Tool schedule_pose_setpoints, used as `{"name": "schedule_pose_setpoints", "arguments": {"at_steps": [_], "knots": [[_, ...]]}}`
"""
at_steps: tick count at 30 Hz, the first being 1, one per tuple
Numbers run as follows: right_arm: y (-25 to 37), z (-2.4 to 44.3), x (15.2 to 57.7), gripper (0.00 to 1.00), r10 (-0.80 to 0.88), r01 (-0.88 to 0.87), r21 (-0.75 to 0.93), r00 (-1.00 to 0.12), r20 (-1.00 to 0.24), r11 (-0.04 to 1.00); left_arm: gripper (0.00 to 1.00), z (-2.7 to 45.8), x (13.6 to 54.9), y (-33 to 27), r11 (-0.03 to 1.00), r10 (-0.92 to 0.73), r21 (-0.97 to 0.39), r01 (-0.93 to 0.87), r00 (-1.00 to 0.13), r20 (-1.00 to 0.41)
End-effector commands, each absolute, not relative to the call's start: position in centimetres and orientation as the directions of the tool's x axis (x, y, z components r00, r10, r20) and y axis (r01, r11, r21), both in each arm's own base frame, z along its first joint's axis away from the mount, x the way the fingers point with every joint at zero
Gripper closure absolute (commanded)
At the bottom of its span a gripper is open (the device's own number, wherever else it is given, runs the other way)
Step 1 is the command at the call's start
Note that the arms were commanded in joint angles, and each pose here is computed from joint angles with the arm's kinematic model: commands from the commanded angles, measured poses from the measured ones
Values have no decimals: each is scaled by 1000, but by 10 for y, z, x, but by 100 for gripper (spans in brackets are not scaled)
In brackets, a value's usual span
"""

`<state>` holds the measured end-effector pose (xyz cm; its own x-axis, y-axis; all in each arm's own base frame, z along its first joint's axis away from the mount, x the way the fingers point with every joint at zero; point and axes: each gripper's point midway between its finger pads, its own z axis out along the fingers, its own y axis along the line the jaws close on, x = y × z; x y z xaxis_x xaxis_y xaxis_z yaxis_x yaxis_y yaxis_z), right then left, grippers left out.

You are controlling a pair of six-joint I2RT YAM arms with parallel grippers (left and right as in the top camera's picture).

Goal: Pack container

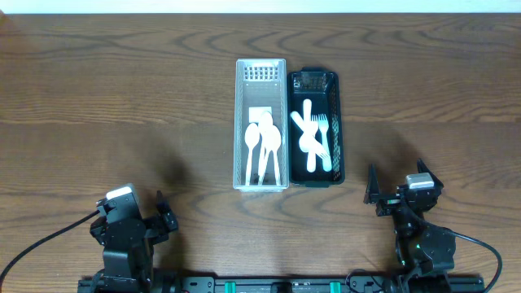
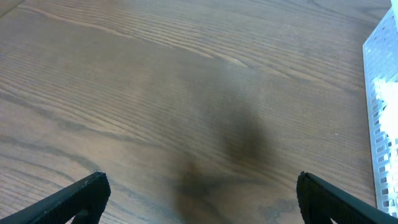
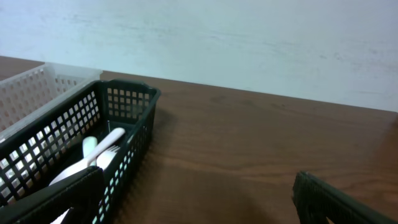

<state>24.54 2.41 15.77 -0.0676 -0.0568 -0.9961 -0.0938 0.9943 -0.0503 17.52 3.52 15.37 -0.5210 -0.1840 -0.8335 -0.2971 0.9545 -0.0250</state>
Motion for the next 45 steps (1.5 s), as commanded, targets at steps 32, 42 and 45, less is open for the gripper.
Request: {"name": "schedule_pose_setpoints", "arguments": {"at_steps": [32, 42, 45], "knots": [[28, 157, 245, 1, -66, -114, -58, -66, -996, 992, 2, 168, 178, 14, 991, -85, -38, -125, -406, -910], [28, 157, 245, 1, -66, -114, -58, -66, -996, 992, 2, 180, 231, -21, 988, 126, 113, 108, -118, -985], [28, 157, 245, 1, -66, -114, -58, -66, -996, 992, 2, 160, 238, -22, 987, 124, 109, 118, -127, -984]]}}
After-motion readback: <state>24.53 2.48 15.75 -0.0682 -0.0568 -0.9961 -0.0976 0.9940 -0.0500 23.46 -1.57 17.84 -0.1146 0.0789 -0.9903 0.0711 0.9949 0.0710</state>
